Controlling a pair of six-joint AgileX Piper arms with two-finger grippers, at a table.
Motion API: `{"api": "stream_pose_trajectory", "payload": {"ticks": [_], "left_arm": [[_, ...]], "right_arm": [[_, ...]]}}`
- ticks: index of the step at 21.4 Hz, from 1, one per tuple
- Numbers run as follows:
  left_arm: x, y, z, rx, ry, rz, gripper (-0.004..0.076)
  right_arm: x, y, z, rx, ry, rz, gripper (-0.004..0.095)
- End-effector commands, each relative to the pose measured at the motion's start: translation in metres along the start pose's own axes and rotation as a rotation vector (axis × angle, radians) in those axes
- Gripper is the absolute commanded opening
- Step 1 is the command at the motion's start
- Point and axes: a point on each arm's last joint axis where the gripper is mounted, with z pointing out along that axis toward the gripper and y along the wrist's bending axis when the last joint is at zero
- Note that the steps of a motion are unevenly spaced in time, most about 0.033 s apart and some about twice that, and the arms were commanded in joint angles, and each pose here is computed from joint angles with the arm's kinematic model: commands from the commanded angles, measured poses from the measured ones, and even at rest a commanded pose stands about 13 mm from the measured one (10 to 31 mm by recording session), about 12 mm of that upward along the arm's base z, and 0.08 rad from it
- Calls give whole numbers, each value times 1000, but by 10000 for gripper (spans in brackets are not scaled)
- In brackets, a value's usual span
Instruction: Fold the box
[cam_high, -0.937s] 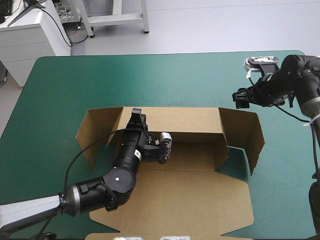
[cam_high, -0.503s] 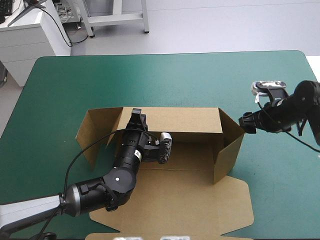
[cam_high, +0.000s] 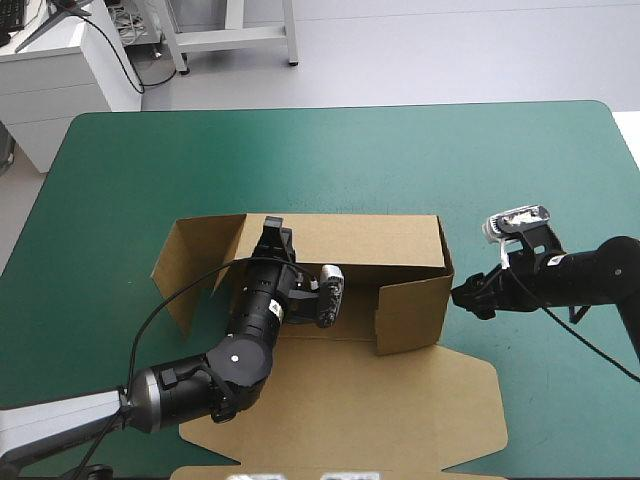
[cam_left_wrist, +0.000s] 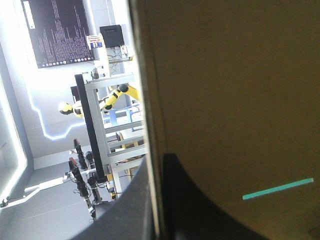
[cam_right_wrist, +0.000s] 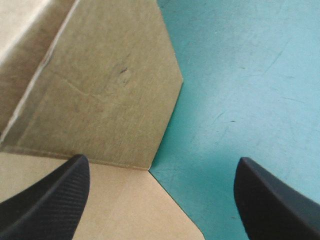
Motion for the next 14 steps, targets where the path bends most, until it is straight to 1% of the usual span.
{"api": "stream_pose_trajectory", "payload": {"ticks": [1, 4, 7, 10, 12, 14], "left_arm": [[0, 13, -6, -51, -25, -4, -8], [0, 13, -6, -51, -25, -4, -8], [0, 13, -6, -51, -25, -4, -8], [0, 13, -6, -51, -25, -4, -8], [0, 13, -6, -51, -25, -4, -8], [0, 13, -6, -51, -25, -4, -8]], "right_arm": [[-4, 5, -5, -37, -78, -37, 729], [-2, 7, -3, -65, -87, -46, 729], [-6, 12, -3, -117, -137, -102, 729], [-7, 15, -4, -142, -151, -110, 729], [-5, 20, 0, -140, -170, -123, 729], [3, 28, 8, -105, -225, -115, 724]]}}
